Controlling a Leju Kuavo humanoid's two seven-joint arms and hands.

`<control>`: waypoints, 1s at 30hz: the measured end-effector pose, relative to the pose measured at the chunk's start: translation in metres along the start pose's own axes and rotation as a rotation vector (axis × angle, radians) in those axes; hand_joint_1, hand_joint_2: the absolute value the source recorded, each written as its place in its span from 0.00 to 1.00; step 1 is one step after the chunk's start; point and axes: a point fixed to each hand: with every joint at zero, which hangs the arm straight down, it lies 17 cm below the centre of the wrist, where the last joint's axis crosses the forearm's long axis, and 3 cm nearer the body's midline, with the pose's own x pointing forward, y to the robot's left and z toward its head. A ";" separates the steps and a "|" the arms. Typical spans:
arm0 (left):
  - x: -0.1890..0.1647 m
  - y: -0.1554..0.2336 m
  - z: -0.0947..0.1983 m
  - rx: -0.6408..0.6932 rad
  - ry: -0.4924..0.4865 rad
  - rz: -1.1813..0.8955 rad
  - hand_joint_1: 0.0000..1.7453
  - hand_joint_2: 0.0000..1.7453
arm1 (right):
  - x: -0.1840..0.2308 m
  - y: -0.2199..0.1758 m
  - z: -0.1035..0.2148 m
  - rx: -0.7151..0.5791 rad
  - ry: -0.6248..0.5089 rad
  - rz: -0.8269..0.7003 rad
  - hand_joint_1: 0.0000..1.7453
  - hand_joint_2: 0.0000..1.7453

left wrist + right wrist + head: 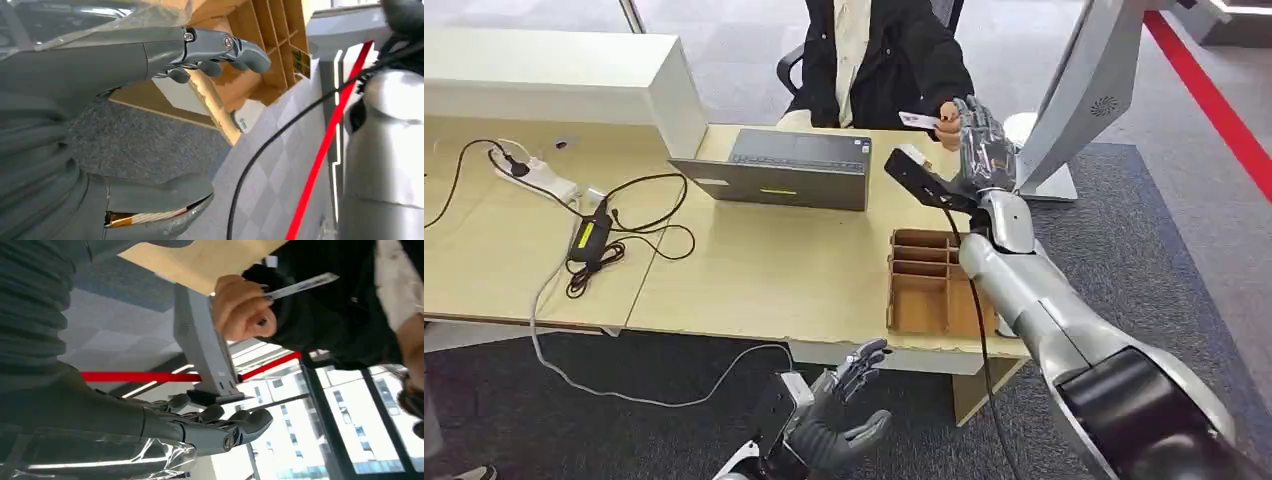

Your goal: Pass the card to the sensor for recognition and then transmit it.

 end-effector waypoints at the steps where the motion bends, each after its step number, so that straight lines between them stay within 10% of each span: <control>1: -0.001 0.001 0.000 0.003 0.005 -0.004 0.00 1.00 | 0.008 -0.002 0.000 -0.008 -0.023 -0.020 0.00 1.00; 13: -0.017 0.023 0.014 0.093 0.052 0.006 0.00 1.00 | 0.035 0.018 0.061 0.031 -0.019 -0.302 0.00 1.00; 30: -0.014 0.031 0.017 0.117 0.072 0.037 0.00 1.00 | -0.020 0.016 0.142 0.026 -0.038 0.030 0.00 1.00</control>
